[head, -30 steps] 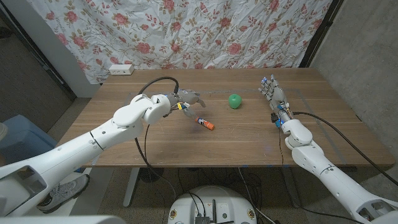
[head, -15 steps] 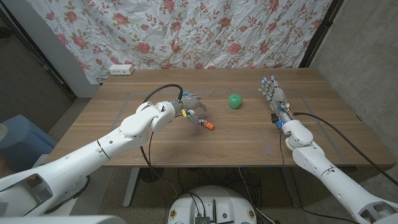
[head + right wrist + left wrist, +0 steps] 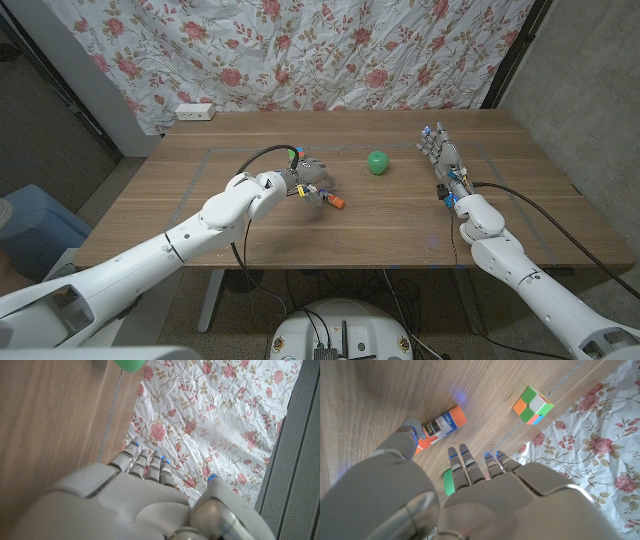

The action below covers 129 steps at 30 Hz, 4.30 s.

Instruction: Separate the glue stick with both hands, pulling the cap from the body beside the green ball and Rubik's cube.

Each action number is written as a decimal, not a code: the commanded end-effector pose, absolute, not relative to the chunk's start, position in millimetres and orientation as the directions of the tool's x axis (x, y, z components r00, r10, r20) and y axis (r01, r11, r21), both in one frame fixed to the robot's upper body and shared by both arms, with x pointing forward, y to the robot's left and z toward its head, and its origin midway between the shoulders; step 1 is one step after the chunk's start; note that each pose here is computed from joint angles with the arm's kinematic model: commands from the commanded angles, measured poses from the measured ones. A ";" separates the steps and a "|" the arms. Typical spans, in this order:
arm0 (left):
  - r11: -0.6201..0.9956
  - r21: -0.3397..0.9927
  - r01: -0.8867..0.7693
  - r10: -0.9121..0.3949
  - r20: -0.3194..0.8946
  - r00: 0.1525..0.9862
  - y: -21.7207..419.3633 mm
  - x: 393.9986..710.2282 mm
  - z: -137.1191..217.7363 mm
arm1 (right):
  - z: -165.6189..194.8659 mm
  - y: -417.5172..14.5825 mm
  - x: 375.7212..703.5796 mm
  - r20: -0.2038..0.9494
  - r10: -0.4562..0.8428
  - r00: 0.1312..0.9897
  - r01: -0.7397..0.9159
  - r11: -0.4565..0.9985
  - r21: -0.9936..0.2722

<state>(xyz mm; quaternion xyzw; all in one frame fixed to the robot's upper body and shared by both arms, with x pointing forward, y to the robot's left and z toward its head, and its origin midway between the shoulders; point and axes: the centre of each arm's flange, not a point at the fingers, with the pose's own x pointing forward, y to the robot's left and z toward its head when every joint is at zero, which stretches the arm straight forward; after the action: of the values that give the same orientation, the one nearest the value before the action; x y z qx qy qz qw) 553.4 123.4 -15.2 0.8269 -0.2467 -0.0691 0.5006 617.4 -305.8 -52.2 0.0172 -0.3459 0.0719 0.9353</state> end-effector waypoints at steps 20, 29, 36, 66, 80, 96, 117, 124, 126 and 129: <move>-0.350 0.850 -0.393 -0.518 0.173 0.837 120.2 565.8 -24.2 | -54.1 -308.0 617.8 0.648 0.105 0.754 -0.132 0.991 -0.007; -0.344 0.847 -0.405 -0.528 0.182 0.829 119.6 566.6 -26.9 | -55.3 -307.9 618.1 0.650 0.094 0.754 -0.124 0.992 0.000; -0.318 0.842 -0.435 -0.541 0.216 0.813 120.9 567.7 -29.6 | -55.8 -307.6 617.9 0.651 0.090 0.754 -0.121 0.993 0.003; -0.242 0.829 -0.504 -0.540 0.317 0.780 115.9 573.1 -44.9 | -56.6 -307.0 614.0 0.657 0.072 0.750 -0.109 0.994 0.015; -0.246 0.827 -0.506 -0.527 0.324 0.786 115.3 578.9 -49.7 | -56.6 -307.7 615.4 0.655 0.067 0.753 -0.103 0.995 0.017; -0.243 0.821 -0.516 -0.513 0.343 0.787 120.4 576.7 -42.9 | -54.6 -309.5 612.1 0.662 0.061 0.747 -0.093 0.996 0.014; -0.224 0.800 -0.557 -0.486 0.404 0.775 124.8 561.9 -27.1 | -50.5 -309.8 607.1 0.671 0.078 0.737 -0.099 0.995 -0.006; -0.223 0.793 -0.566 -0.476 0.418 0.774 126.6 559.0 -21.0 | -49.7 -309.9 606.1 0.667 0.090 0.740 -0.103 0.994 -0.020; -0.221 0.793 -0.568 -0.473 0.422 0.773 126.9 557.8 -18.8 | -50.0 -309.8 606.2 0.666 0.096 0.740 -0.107 0.994 -0.025; -0.219 0.790 -0.572 -0.470 0.429 0.771 127.1 555.7 -15.3 | -50.2 -309.7 606.3 0.662 0.112 0.741 -0.113 0.993 -0.041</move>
<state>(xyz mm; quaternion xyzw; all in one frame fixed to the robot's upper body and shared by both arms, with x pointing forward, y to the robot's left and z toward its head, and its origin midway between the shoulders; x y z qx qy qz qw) 562.8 124.9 -27.2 0.7823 -0.3320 0.0333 0.5260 606.7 -310.1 -49.9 0.0135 -0.3593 0.0483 0.9319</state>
